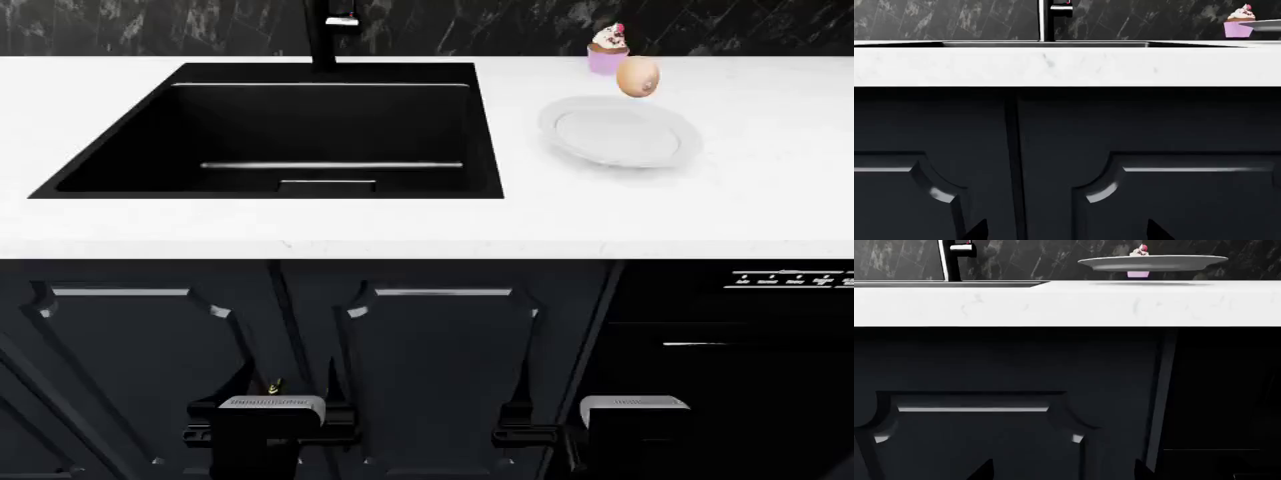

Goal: Pick the kiwi from the counter and place it in the sink. Then turn on the sink faucet.

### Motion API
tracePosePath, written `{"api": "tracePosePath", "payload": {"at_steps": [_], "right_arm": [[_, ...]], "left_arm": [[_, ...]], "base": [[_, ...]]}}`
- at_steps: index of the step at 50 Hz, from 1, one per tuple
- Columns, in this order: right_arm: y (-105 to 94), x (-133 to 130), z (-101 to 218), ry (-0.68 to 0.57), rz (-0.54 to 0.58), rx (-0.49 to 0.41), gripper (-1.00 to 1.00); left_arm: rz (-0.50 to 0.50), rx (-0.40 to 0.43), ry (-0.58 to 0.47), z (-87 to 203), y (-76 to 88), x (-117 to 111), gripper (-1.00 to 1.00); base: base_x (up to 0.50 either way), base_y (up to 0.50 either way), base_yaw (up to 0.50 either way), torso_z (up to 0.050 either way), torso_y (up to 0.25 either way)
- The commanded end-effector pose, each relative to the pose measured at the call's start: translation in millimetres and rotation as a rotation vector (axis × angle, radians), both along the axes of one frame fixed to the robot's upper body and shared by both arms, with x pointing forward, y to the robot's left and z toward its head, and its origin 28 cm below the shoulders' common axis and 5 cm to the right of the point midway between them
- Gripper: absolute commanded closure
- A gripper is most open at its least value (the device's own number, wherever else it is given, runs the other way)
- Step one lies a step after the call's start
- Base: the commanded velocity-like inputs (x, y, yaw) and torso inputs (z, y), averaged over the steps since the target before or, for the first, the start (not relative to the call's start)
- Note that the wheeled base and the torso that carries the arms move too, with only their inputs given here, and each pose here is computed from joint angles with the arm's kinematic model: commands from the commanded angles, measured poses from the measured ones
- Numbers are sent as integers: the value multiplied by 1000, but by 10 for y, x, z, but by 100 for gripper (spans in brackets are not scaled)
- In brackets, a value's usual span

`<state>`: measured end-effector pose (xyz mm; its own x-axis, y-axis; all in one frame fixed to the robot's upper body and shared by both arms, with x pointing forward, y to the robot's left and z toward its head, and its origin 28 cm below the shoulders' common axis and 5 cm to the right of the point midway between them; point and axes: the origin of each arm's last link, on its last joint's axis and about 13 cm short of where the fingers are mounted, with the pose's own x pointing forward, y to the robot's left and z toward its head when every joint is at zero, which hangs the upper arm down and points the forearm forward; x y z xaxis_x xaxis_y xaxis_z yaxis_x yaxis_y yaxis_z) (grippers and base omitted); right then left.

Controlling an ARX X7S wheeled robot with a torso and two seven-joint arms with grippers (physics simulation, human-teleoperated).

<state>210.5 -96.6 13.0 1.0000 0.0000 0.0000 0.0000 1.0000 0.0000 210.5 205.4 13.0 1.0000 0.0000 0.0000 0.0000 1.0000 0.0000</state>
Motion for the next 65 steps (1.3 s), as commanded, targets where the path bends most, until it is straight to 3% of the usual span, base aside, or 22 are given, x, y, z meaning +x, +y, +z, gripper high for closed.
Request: {"api": "tracePosePath", "payload": {"at_steps": [1,14,23,65], "right_arm": [[-9,1,3,4,7,9,-100],[-15,38,-84,40,-10,-7,-100],[-7,40,-94,44,-23,-18,-100],[11,25,-101,65,-20,-15,-100]], "left_arm": [[-1,2,5,1,4,9,-100],[-23,-21,27,-39,14,5,-100],[-17,6,16,-29,13,-1,-100],[-8,7,37,-18,34,28,-100]], "base": [[0,0,0,0,0],[0,0,0,0,0],[0,500,0,2,0],[0,345,0,50,0]]}}
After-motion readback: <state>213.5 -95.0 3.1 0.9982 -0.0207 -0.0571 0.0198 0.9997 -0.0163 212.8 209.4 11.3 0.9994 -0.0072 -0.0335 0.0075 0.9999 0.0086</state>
